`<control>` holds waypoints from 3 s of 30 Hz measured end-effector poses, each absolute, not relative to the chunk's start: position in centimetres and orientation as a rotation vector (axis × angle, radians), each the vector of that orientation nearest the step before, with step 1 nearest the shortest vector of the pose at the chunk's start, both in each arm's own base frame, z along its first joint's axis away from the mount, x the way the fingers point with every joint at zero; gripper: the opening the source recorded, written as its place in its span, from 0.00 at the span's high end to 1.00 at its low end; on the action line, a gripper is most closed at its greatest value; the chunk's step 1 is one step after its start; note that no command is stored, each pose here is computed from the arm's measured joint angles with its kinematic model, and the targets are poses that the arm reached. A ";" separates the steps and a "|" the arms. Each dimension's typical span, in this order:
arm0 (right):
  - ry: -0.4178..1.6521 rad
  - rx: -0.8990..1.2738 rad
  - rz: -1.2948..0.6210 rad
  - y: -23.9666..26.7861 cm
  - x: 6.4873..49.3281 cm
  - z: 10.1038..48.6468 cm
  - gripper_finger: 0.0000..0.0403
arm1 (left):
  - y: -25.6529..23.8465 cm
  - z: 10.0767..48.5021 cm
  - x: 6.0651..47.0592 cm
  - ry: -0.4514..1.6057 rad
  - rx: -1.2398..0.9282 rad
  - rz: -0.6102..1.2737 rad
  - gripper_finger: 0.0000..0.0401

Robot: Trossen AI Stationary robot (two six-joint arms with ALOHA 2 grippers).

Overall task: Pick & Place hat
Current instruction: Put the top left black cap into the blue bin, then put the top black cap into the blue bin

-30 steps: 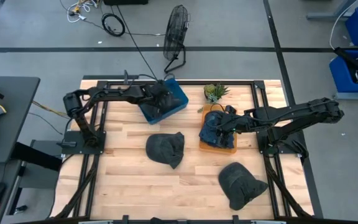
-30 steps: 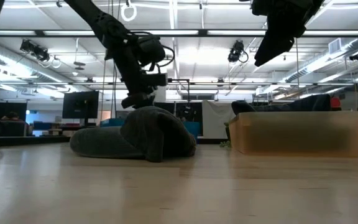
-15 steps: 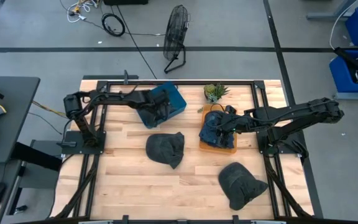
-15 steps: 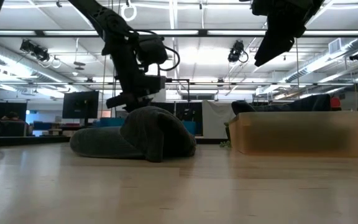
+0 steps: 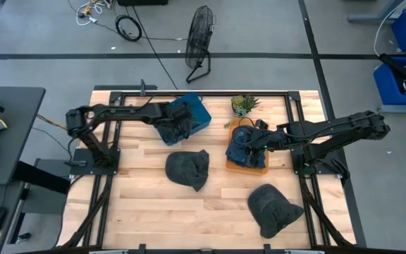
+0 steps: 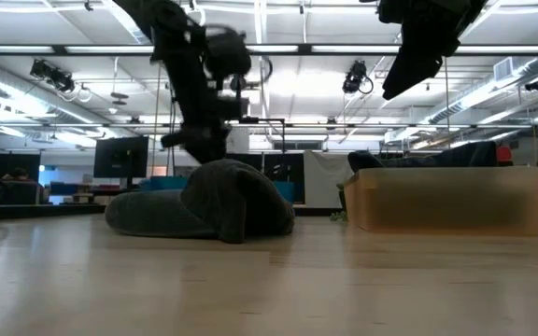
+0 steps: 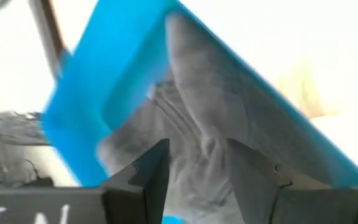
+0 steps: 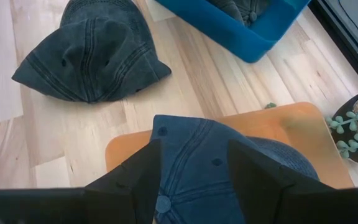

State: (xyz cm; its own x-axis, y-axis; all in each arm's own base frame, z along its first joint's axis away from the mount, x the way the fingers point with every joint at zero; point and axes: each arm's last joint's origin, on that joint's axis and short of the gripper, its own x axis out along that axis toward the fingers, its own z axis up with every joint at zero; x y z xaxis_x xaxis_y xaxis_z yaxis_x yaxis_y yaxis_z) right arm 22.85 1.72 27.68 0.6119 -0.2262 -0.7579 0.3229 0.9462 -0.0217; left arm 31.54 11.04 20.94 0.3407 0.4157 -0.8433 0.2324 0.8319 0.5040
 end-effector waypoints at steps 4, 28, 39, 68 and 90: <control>0.856 0.121 -0.318 1.7 22.8 27.7 0.53 | 10.1 24.7 30.9 1.169 0.626 0.143 0.59; 0.864 0.119 -0.318 1.7 22.8 27.6 0.53 | 0.6 24.7 32.1 0.993 0.320 -0.415 0.67; 0.864 0.121 -0.316 1.7 22.8 27.6 0.53 | -2.7 21.7 33.9 1.020 0.365 -0.513 0.49; 0.856 0.190 -0.348 1.7 22.8 27.6 0.53 | -2.6 21.7 33.9 1.090 0.775 -0.305 0.95; 0.869 0.137 -0.328 1.7 22.7 27.6 0.53 | 8.9 28.9 29.0 0.980 0.689 0.005 0.97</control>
